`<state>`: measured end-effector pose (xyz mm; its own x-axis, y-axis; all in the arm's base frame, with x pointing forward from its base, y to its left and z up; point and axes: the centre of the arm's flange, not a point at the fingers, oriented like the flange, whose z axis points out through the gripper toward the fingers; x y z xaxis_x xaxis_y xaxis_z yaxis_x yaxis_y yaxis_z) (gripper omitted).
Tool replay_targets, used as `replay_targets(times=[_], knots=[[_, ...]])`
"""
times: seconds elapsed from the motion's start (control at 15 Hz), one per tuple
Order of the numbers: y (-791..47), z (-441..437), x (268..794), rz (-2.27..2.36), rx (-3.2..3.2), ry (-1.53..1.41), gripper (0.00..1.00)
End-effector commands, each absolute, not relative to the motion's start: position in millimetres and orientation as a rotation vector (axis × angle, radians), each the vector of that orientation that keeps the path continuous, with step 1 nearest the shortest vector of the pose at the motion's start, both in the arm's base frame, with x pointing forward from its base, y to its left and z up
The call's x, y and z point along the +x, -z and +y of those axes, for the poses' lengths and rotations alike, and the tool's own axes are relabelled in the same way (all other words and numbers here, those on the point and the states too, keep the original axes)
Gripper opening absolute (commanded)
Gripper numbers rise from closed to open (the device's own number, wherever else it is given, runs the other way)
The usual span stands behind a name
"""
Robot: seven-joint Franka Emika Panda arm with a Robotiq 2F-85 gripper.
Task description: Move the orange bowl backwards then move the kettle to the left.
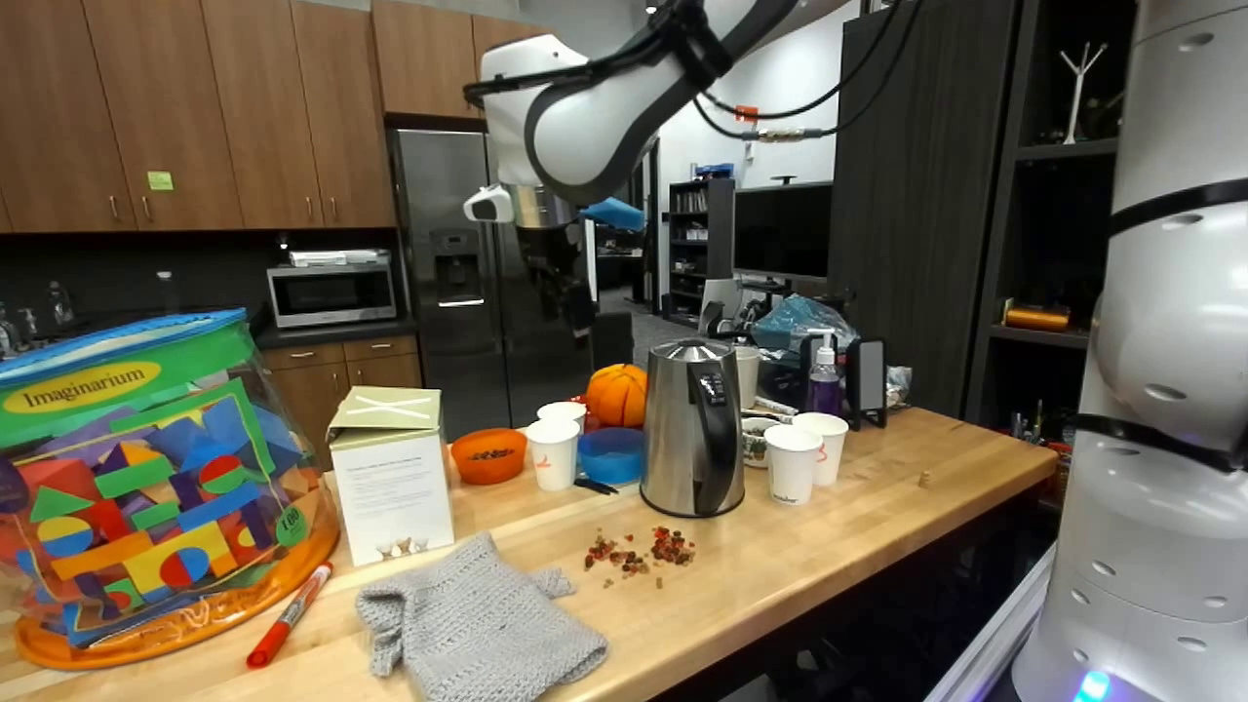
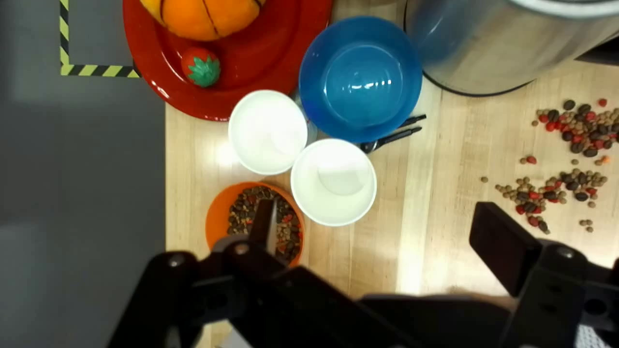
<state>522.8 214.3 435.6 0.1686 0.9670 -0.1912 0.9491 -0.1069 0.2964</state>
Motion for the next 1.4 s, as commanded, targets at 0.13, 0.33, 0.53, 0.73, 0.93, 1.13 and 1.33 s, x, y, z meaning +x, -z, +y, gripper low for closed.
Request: replay_targets(times=[0.13, 0.33, 0.53, 0.73, 0.93, 1.13, 1.33], knots=[[-464.1, 147.0, 473.5, 1.695, 2.141, -0.09, 1.0], [-468.5, 117.7, 450.6, 1.626, 2.198, -0.09, 1.0], [-471.3, 93.8, 425.0, 1.554, 2.241, -0.11, 1.0], [-474.9, 73.8, 402.2, 1.461, 2.281, -0.118, 1.0], [-475.0, 56.2, 383.5, 1.376, 2.326, -0.124, 1.0], [-475.3, 40.9, 366.0, 1.307, 2.361, -0.12, 1.0], [-470.8, 28.0, 353.9, 1.271, 2.382, -0.097, 1.0]])
